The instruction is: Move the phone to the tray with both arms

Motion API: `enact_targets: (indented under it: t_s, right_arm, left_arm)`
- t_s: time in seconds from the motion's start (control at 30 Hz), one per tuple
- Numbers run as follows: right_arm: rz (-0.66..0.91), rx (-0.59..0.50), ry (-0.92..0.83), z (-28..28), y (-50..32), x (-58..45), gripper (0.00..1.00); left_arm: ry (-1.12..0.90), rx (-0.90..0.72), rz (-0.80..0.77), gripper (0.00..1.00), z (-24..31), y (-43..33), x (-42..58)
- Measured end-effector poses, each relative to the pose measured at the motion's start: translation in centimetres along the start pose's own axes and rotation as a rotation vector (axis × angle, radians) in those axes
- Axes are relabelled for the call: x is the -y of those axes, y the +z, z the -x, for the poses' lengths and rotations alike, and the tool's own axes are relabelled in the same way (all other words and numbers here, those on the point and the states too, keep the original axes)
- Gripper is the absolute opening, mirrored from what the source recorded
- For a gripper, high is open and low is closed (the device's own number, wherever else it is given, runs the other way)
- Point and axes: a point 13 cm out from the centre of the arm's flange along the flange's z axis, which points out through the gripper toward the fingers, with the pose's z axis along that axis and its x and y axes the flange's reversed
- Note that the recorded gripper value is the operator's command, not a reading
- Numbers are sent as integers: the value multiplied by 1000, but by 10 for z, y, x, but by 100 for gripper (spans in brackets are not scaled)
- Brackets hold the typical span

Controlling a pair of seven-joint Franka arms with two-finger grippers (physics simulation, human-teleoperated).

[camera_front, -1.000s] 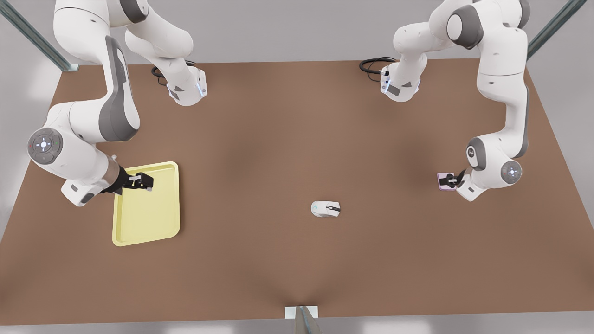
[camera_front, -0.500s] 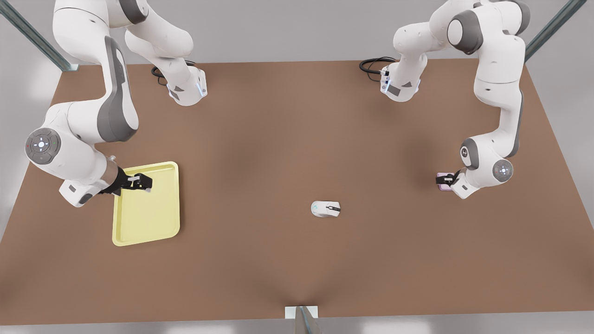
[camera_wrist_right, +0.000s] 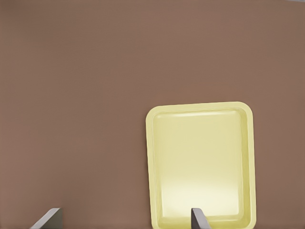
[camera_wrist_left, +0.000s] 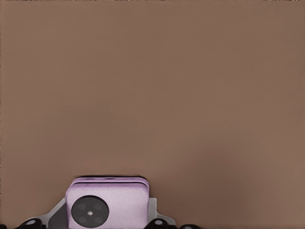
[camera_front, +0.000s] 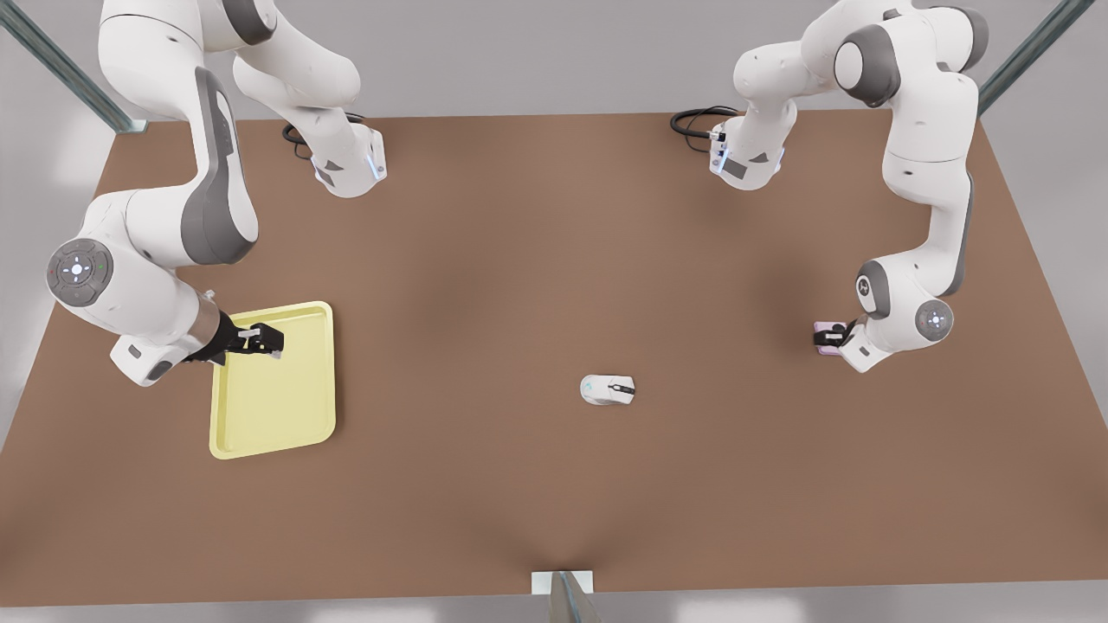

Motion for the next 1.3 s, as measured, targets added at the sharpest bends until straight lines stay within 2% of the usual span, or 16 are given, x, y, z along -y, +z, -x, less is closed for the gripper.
enact_targets:
  t_s: [0.07,0.1,0.4,0.53,0.83,0.97,1.1,1.2,1.3]
  right_arm:
    - [0,1,-2,0,-1,-1,100]
    - [0,1,-3,0,-1,-2,100]
    - [1,-2,-2,-1,0,-1,100]
    - [0,-4,-1,-1,0,-1,100]
    - [0,-5,-1,-1,0,0,100]
    - [0,-7,1,-2,0,0,100]
    - [1,-6,-3,-2,0,-2,100]
    - [1,-7,-3,-2,0,-2,100]
    - [2,-6,-3,-2,0,-2,100]
  left_arm:
    - [-2,1,0,85,0,0,0]
    - [-3,2,0,85,1,-1,0]
    - [-19,0,-1,85,2,-1,1]
    - [-26,-2,1,77,2,1,1]
    - [-10,25,10,77,17,-21,35]
    - [179,46,36,78,31,-48,208]
    - [385,113,13,78,37,-95,488]
    - [402,109,-29,78,-5,-90,652]
    - [300,65,-30,78,-36,-67,702]
